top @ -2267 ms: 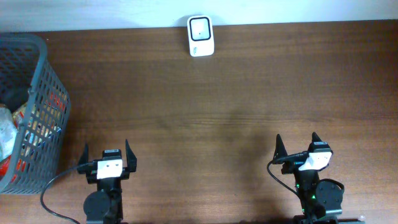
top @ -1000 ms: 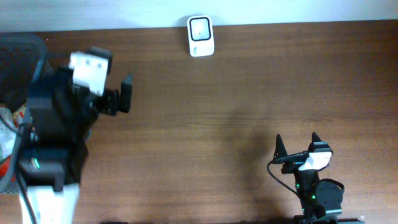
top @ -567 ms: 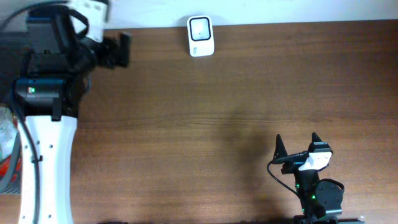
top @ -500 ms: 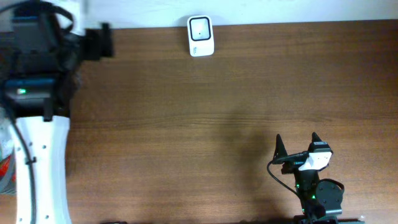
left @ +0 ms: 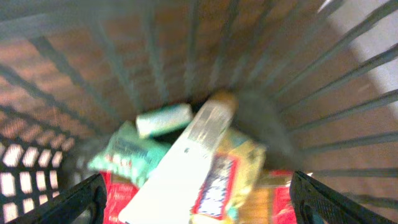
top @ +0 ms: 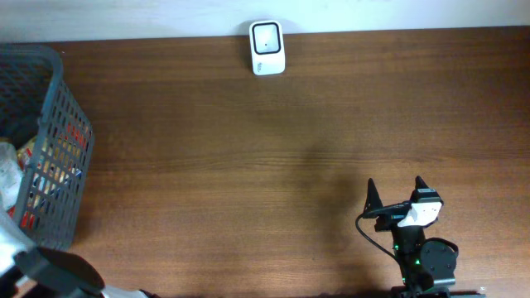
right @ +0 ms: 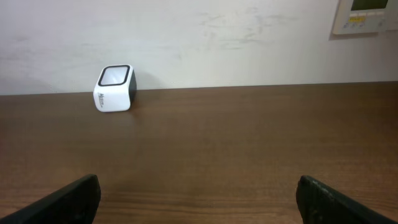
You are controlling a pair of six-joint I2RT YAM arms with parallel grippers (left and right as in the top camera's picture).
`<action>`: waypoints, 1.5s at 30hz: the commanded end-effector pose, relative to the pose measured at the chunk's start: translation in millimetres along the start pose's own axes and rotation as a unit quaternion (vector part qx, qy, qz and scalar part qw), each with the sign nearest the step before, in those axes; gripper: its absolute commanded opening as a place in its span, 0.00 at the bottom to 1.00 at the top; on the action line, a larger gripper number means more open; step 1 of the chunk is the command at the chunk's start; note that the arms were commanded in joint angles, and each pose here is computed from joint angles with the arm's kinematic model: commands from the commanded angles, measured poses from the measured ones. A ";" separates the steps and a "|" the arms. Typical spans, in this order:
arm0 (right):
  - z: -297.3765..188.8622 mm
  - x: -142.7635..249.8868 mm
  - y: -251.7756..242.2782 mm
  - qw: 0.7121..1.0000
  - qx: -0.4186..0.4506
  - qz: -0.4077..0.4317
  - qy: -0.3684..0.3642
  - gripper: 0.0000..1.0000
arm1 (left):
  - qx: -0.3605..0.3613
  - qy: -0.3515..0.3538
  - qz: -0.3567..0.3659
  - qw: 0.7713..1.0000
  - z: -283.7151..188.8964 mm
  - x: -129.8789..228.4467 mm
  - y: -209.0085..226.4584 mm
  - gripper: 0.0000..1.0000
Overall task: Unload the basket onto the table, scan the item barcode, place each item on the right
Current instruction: 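Reach the left gripper into the basket and grasp the white tube, then carry the white tube with the left gripper and place it mid-table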
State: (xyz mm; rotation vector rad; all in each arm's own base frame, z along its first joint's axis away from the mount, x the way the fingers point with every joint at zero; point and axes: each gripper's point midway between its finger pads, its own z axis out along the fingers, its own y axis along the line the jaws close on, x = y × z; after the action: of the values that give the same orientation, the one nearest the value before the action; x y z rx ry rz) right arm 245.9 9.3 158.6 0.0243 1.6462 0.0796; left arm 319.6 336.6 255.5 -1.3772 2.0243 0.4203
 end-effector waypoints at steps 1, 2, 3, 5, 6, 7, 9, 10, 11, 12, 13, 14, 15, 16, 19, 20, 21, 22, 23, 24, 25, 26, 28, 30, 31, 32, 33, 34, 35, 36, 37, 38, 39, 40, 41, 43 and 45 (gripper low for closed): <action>0.2 2.5 -1.5 1.000 0.003 -0.003 0.001 0.99 | -0.023 0.069 0.044 0.996 59.5 42.5 10.1 0.90; 0.2 2.6 -1.5 1.000 0.003 -0.003 0.001 0.99 | -0.026 0.082 0.055 0.995 71.0 50.1 9.9 0.89; 0.2 2.6 -1.5 1.000 0.003 -0.003 0.001 0.99 | -0.030 0.093 0.060 0.993 81.3 56.6 10.0 0.89; 0.2 2.5 -1.5 1.000 0.003 -0.004 0.001 0.99 | -0.039 0.110 0.078 0.990 101.5 67.8 12.3 0.89; 0.2 2.6 -1.5 1.000 0.003 -0.003 0.001 0.99 | -0.048 0.113 0.083 0.989 108.6 70.3 15.8 0.88; 0.2 2.6 -1.5 1.000 0.003 -0.003 0.001 0.99 | -0.054 0.114 0.086 0.988 111.3 71.6 18.0 0.89; 0.2 2.5 -1.5 1.000 0.003 -0.003 0.001 0.99 | -0.042 0.120 0.128 0.984 126.7 76.9 14.5 0.89; 0.2 2.6 -1.5 1.000 0.003 -0.003 0.001 0.99 | -0.043 0.126 0.134 0.982 132.2 81.1 14.7 0.89; 0.2 2.6 -1.5 1.000 0.003 -0.003 0.001 0.99 | -0.043 0.137 0.136 0.980 139.6 88.6 15.3 0.89; 0.2 2.5 -1.5 1.000 0.003 -0.003 0.001 0.99 | -0.039 0.150 0.139 0.978 146.5 96.6 14.2 0.88; 0.2 2.5 -1.5 1.000 0.003 -0.003 0.001 0.99 | -0.039 0.158 0.143 0.976 151.6 102.2 14.6 0.85; 0.2 2.5 -1.5 1.000 0.003 -0.003 0.001 0.99 | -0.040 0.163 0.144 0.975 155.5 106.3 15.3 0.78; 0.2 2.5 -1.5 1.000 0.003 -0.003 0.001 0.99 | -0.041 0.164 0.144 0.975 156.4 107.2 15.6 0.70; 0.2 2.5 -1.5 1.000 0.003 -0.003 0.001 0.99 | -0.041 0.164 0.144 0.975 156.6 107.2 15.5 0.60; 0.2 2.6 -1.5 1.000 0.003 -0.003 0.001 0.99 | -0.039 0.157 0.143 0.976 156.5 102.4 13.7 0.07; 0.2 2.5 -1.5 1.000 0.003 -0.003 0.001 0.99 | -0.038 0.155 0.142 0.977 155.0 99.2 12.7 0.00; 0.2 2.5 -1.5 1.000 0.003 -0.003 0.001 0.99 | -0.037 0.151 0.141 0.978 152.6 95.0 11.3 0.00; 0.2 2.5 -1.5 1.000 0.003 -0.003 0.001 0.99 | -0.031 0.144 0.140 0.979 148.3 88.6 8.0 0.00; 0.2 2.6 -1.5 1.000 0.003 -0.003 0.001 0.99 | -0.015 0.135 0.135 0.981 140.4 79.4 1.2 0.00; 0.2 2.5 -1.5 1.000 0.003 -0.003 0.001 0.99 | 0.000 0.126 0.132 0.983 132.7 71.3 -4.8 0.00; 0.2 2.5 -1.5 1.000 0.003 -0.003 0.001 0.99 | 0.021 0.112 0.127 0.985 121.4 59.8 -13.0 0.00; 0.2 2.5 -1.5 1.000 0.003 -0.003 0.001 0.99 | 0.046 0.097 0.122 0.987 108.2 48.0 -22.0 0.00; 0.2 2.5 -1.5 1.000 0.003 -0.003 0.001 0.99 | 0.103 0.039 0.116 0.987 58.5 10.7 -46.1 0.00; 0.2 2.5 -1.5 1.000 0.003 -0.003 0.001 0.99 | 0.144 -0.016 0.116 0.983 7.4 -17.6 -65.7 0.00; 0.2 2.5 -1.5 1.000 0.003 -0.003 0.001 0.99 | 0.163 -0.038 0.118 0.979 -13.4 -25.6 -73.5 0.00; 0.2 2.5 -1.5 1.000 0.003 -0.003 0.001 0.99 | 0.187 -0.072 0.120 0.972 -47.8 -36.1 -84.1 0.00; 0.2 2.5 -1.5 1.000 0.003 -0.003 0.001 0.99 | 0.214 -0.117 0.129 0.961 -96.1 -44.5 -97.5 0.00; 0.2 2.6 -1.5 1.000 0.003 -0.003 0.001 0.99 | 0.232 -0.138 0.135 0.953 -123.4 -45.4 -105.7 0.00; 0.2 2.6 -1.5 1.000 0.003 -0.003 0.001 0.99 | 0.263 -0.160 0.147 0.940 -161.2 -40.2 -120.6 0.00; 0.2 2.6 -1.5 1.000 0.003 -0.003 0.001 0.99 | 0.283 -0.166 0.158 0.931 -180.5 -32.4 -131.6 0.00; 0.2 2.5 -1.5 1.000 0.003 -0.003 0.001 0.99 | 0.317 -0.168 0.190 0.914 -202.5 -16.7 -150.7 0.00; 0.2 2.6 -1.5 1.000 0.003 -0.003 0.001 0.99 | 0.350 -0.162 0.222 0.896 -217.2 0.6 -169.7 0.00; 0.2 2.5 -1.5 1.000 0.003 -0.003 0.001 0.99 | 0.389 -0.147 0.265 0.870 -232.8 28.2 -193.7 0.00; 0.2 2.6 -1.5 1.000 0.003 -0.003 0.001 0.99 | 0.412 -0.127 0.300 0.851 -240.0 54.9 -211.1 0.00; 0.2 2.6 -1.5 1.000 0.003 -0.003 0.001 0.99 | 0.426 -0.109 0.334 0.834 -243.2 79.4 -224.1 0.00; 0.2 2.6 -1.5 1.000 0.003 -0.003 0.001 0.99 | 0.438 -0.056 0.454 0.774 -239.9 152.2 -248.8 0.00; 0.2 2.5 -1.5 1.000 0.003 -0.003 0.001 0.99 | 0.438 -0.001 0.561 0.703 -228.9 220.3 -259.5 0.00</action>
State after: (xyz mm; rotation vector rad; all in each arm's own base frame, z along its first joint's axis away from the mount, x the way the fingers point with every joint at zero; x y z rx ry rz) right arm 245.9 9.4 158.6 0.0233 1.6462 0.0793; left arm 424.3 7.5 358.1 0.0592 2.2098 -0.1003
